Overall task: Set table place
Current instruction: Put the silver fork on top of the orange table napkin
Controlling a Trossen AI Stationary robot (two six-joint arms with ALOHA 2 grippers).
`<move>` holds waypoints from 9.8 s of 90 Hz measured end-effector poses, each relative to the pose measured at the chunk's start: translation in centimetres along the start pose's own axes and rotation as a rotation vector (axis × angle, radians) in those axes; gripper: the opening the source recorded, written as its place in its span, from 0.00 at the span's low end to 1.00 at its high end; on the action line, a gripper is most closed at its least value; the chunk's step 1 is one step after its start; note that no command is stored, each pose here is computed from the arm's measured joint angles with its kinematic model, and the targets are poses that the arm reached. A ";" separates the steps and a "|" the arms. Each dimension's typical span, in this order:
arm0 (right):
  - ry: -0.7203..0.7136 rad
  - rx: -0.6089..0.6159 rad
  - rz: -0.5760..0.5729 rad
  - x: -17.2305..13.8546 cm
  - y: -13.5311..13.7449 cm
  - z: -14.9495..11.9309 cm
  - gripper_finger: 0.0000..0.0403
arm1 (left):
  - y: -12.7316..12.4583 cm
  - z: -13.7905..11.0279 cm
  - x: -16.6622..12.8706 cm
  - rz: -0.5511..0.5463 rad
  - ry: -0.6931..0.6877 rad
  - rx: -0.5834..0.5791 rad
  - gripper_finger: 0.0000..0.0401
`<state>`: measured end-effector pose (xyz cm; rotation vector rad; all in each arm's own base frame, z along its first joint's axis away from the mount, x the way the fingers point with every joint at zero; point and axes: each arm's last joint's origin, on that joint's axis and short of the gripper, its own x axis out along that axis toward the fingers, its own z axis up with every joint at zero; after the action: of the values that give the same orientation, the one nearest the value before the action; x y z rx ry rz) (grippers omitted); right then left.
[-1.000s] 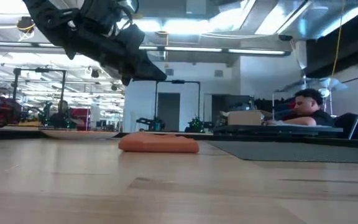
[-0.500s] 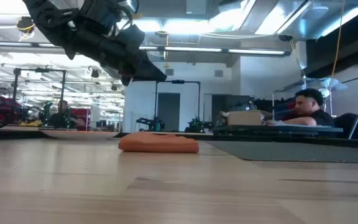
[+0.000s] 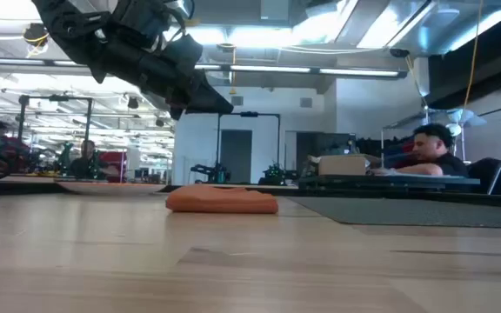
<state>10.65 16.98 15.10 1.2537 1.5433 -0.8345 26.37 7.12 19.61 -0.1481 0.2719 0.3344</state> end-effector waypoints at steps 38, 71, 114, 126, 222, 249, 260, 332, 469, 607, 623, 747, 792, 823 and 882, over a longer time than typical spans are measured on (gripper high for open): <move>0.041 0.000 -0.002 0.3 0.0 0.0 0.25 | 0.0 0.0 0.0 0.000 0.001 -0.001 0.00; 0.109 -0.005 0.002 0.2 0.2 -0.4 0.30 | 0.0 0.0 0.0 0.000 0.001 -0.001 0.00; 0.116 -0.093 0.043 0.1 0.5 -0.7 0.29 | 0.0 0.0 0.0 0.000 0.002 -0.001 0.00; 0.115 -0.116 0.086 -0.2 1.0 -1.1 0.29 | 0.0 0.0 0.0 0.000 0.002 -0.001 0.00; 0.177 -0.023 0.038 2.7 3.5 -4.6 0.45 | 0.0 -0.1 0.0 0.001 0.007 -0.001 0.00; 0.203 -0.033 -0.008 4.1 3.6 -5.0 0.44 | 0.0 -0.1 0.0 0.001 0.005 -0.002 0.00; 0.201 -0.024 -0.035 4.2 3.4 -4.9 0.44 | 0.0 -0.1 0.0 0.001 0.006 -0.004 0.00; 0.139 0.002 0.031 2.8 5.2 -5.1 0.44 | 0.0 -0.1 0.0 0.001 0.006 -0.005 0.00; -0.035 0.068 -0.222 3.9 4.3 -3.7 0.17 | 0.0 -0.2 0.0 0.004 0.024 0.004 0.00; -0.477 -0.117 0.107 -9.6 15.6 10.7 0.00 | -0.1 0.2 -0.2 -0.004 -0.004 0.019 0.00; -0.618 -0.227 0.293 -11.7 17.7 14.8 0.00 | -1.2 1.3 -1.3 -0.031 -0.068 0.047 0.00; -0.494 -0.304 0.335 -9.2 26.3 25.6 0.02 | -3.5 3.6 -5.6 0.043 -0.154 0.160 0.00; -0.472 -0.368 0.420 -9.7 26.8 25.7 0.28 | -3.5 3.6 -5.6 0.044 -0.147 0.164 0.00; -0.427 -0.520 0.233 -8.1 26.2 23.2 0.29 | -3.5 3.4 -5.5 0.045 -0.129 0.176 0.00; -0.362 -0.567 0.095 -4.4 26.3 22.0 0.29 | -3.4 3.3 -5.5 0.046 -0.122 0.178 0.00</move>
<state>41.70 1.79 13.62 0.7091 1.2872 -0.4763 23.33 2.85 24.68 0.0543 0.1835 0.3615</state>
